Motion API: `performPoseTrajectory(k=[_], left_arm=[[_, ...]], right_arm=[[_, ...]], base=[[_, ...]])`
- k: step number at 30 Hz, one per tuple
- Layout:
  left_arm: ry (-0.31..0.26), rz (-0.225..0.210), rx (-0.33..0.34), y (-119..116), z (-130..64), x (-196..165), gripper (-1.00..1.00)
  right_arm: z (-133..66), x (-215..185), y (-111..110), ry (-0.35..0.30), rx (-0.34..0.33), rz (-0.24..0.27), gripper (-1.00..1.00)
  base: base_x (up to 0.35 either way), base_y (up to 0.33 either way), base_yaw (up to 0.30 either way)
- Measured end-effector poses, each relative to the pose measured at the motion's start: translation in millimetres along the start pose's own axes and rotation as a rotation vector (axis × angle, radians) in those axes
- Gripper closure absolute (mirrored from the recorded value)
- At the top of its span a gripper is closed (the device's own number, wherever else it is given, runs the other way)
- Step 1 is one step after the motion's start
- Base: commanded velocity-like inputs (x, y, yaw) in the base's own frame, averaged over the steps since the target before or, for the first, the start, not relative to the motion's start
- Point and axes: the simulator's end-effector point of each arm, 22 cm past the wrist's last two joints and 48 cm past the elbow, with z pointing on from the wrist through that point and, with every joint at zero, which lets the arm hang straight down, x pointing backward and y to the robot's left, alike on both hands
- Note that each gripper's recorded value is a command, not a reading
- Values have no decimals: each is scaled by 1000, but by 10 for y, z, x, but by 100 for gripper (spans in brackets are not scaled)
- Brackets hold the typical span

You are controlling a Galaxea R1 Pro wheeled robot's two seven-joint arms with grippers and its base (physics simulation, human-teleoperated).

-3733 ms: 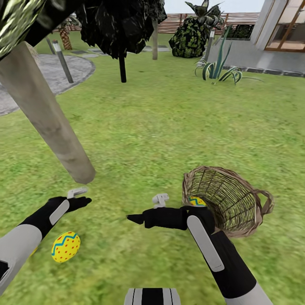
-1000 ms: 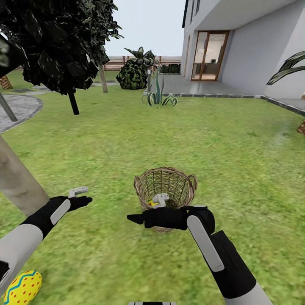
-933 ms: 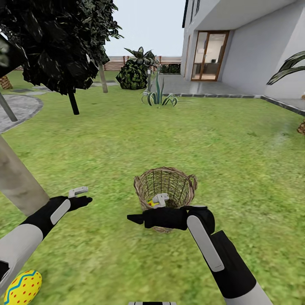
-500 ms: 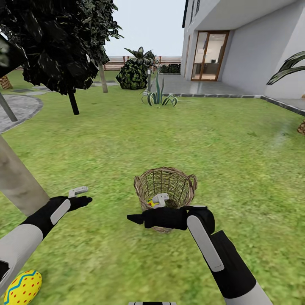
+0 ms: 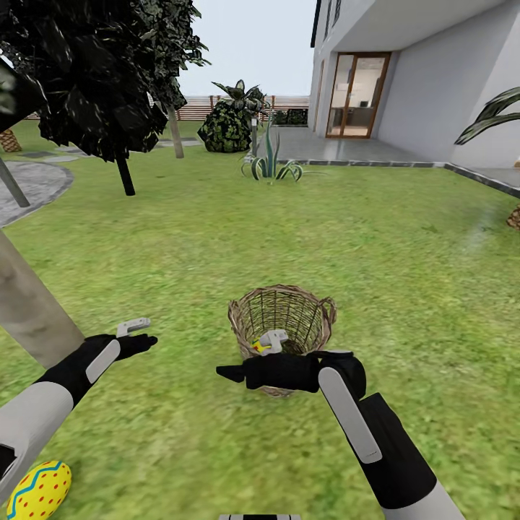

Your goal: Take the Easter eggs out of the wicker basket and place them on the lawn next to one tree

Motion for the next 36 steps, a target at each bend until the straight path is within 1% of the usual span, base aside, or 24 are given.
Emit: performPoseTrajectory(k=[6,17,36], left_arm=[[0,0,0,0,-2,-3,-100],[-8,0,1,-5,-29,-36,-100],[-11,-1,0,-4,-32,-44,-100]], right_arm=[[-1,-1,3,0,-1,0,-100],[-15,-16,23,-3,-1,-5,-100],[-16,-18,25,-4,-1,-5,-100]], base=[[0,0,-39],[0,0,-183],[0,0,-8]])
